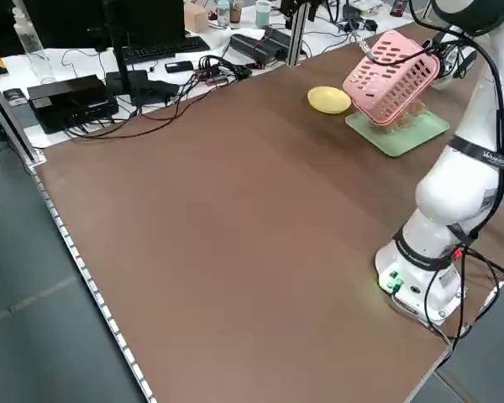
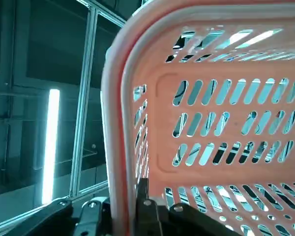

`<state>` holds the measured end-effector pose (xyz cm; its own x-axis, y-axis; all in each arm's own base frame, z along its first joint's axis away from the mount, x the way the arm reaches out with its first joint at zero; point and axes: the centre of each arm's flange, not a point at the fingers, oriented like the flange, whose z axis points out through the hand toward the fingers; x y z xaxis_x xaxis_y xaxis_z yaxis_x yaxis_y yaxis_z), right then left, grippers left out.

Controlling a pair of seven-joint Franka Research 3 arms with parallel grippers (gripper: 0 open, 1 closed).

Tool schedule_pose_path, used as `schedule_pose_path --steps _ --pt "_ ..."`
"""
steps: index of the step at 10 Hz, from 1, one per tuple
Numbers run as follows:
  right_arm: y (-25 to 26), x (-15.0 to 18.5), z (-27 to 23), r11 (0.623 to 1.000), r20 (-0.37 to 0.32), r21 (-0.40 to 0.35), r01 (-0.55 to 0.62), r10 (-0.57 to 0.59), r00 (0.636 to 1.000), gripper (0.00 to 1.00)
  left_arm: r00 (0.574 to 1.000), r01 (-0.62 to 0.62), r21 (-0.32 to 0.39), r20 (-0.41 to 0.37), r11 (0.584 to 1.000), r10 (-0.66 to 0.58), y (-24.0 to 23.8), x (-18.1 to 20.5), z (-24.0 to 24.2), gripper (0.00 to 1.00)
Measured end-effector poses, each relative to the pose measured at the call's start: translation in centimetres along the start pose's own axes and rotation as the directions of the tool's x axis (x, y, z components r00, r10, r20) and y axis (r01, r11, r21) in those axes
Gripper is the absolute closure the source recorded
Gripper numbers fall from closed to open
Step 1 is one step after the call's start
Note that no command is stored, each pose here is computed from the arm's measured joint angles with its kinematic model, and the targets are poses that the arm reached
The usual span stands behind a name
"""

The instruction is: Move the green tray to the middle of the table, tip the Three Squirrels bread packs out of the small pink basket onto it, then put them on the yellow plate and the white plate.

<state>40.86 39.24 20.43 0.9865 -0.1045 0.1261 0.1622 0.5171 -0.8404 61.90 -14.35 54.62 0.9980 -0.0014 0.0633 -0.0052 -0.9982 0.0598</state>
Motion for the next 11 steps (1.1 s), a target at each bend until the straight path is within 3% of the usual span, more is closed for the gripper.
schedule_pose_path --steps 8,11 --pt "1.7 -1.0 0.8 1.0 0.015 -0.019 -0.022 0.023 1.0 0.93 1.0 0.001 0.0 0.0 1.0 -0.001 0.0 0.0 0.0 0.0" --pt "2.5 -1.2 1.3 0.999 -0.008 -0.021 -0.03 0.03 1.0 0.93 1.0 0.001 0.0 0.0 1.0 -0.001 -0.1 0.0 0.0 0.0"
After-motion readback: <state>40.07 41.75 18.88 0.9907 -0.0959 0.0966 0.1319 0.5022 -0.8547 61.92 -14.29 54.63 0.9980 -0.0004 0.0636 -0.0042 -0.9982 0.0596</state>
